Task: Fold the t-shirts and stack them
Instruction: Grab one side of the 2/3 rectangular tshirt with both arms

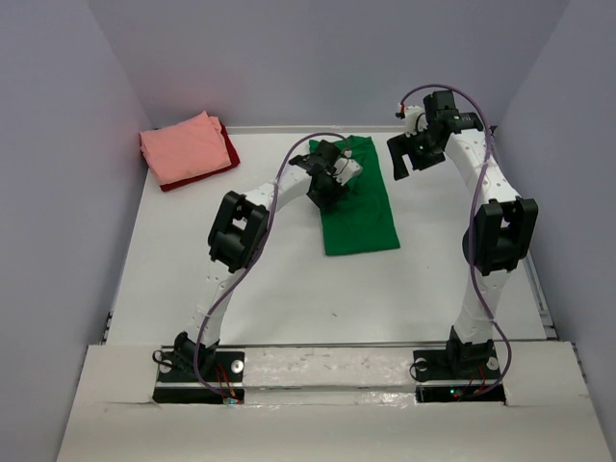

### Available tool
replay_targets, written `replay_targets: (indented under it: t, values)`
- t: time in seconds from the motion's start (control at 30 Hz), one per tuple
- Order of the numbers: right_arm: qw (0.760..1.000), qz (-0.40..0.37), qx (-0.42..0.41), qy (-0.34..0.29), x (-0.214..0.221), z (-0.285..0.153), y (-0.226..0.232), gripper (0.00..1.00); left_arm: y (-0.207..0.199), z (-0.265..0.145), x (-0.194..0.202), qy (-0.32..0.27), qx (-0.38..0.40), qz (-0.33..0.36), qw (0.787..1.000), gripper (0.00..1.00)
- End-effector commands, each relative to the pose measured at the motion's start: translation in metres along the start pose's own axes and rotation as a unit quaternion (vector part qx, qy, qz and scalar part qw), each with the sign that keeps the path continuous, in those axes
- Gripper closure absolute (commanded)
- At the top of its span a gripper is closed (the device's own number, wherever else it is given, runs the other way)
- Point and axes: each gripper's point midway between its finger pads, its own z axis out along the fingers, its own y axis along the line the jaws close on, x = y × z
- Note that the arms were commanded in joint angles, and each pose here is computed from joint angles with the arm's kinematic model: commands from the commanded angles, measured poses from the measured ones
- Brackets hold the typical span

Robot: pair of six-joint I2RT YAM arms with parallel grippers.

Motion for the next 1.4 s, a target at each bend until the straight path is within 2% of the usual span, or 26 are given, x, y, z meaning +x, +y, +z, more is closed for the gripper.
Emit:
replay_targets:
  t: [0.0,0.03,0.1,0.6,0.73,0.93,1.0,1.13,1.27,1.37]
  values:
    - [1.0,-0.009,-0.003,-0.018,-0.007,-0.016,0.005,0.13,-0.002,-0.005,-0.01,-0.006,-0.006,0.004,1.0,0.28]
    - [1.0,-0.009,-0.004,-0.016,-0.007,-0.015,0.005,0.13,-0.002,-0.007,-0.011,-0.007,-0.008,0.005,1.0,0.12]
    - [1.0,-0.009,-0.003,-0.015,-0.006,-0.013,0.004,0.13,0.001,-0.01,-0.014,-0.011,-0.014,0.007,1.0,0.01]
    - [0.999,-0.017,-0.023,-0.016,-0.008,-0.012,0.01,0.12,0.045,-0.067,-0.017,-0.009,-0.147,-0.018,0.989,0.01]
    - [0.998,-0.036,-0.038,-0.037,-0.02,-0.025,0.016,0.12,0.054,-0.111,-0.039,-0.06,-0.16,-0.036,0.985,0.01]
    - [0.996,-0.053,-0.068,-0.034,-0.02,-0.034,0.027,0.12,0.04,-0.167,-0.065,-0.132,-0.124,-0.03,0.983,0.01]
    - [0.994,-0.068,-0.082,-0.024,-0.01,-0.034,0.031,0.12,0.037,-0.178,-0.063,-0.138,-0.122,-0.022,0.983,0.01]
    - [0.985,-0.125,-0.117,-0.016,0.016,-0.04,0.046,0.12,0.026,-0.18,-0.048,-0.129,-0.1,-0.007,0.987,0.01]
    - [0.979,-0.181,-0.095,-0.002,0.046,-0.047,0.042,0.11,0.014,-0.178,-0.029,-0.125,-0.063,0.006,0.99,0.01]
    - [0.979,-0.17,-0.108,0.034,0.074,-0.04,0.047,0.1,-0.009,-0.17,-0.015,-0.109,-0.005,0.014,0.994,0.01]
